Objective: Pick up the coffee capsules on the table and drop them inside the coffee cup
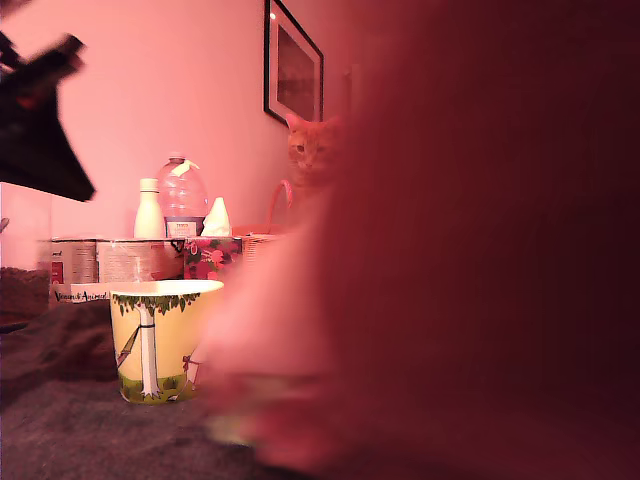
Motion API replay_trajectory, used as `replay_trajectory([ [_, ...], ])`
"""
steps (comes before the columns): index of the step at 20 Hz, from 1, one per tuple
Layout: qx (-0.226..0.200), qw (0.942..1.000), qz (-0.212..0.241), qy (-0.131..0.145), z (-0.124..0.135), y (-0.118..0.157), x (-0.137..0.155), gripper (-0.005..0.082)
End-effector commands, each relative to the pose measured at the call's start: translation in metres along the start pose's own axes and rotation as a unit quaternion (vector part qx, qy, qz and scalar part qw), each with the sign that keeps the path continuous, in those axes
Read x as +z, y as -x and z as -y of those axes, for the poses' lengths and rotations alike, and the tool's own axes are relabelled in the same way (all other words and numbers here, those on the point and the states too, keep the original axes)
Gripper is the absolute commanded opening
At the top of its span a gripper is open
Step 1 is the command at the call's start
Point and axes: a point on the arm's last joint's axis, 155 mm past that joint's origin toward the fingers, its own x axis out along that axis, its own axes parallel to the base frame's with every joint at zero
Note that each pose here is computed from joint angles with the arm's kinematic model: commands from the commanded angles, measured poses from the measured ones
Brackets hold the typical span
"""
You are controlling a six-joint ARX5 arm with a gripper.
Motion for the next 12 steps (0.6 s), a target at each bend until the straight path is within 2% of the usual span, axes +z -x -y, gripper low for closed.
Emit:
replay_trajectory([
  [1,0.007,0.9999,0.010,0.002,-0.003,0.006,0.005,-0.0024],
  [12,0.004,0.9990,0.043,-0.002,0.005,0.040,0.014,-0.0024],
])
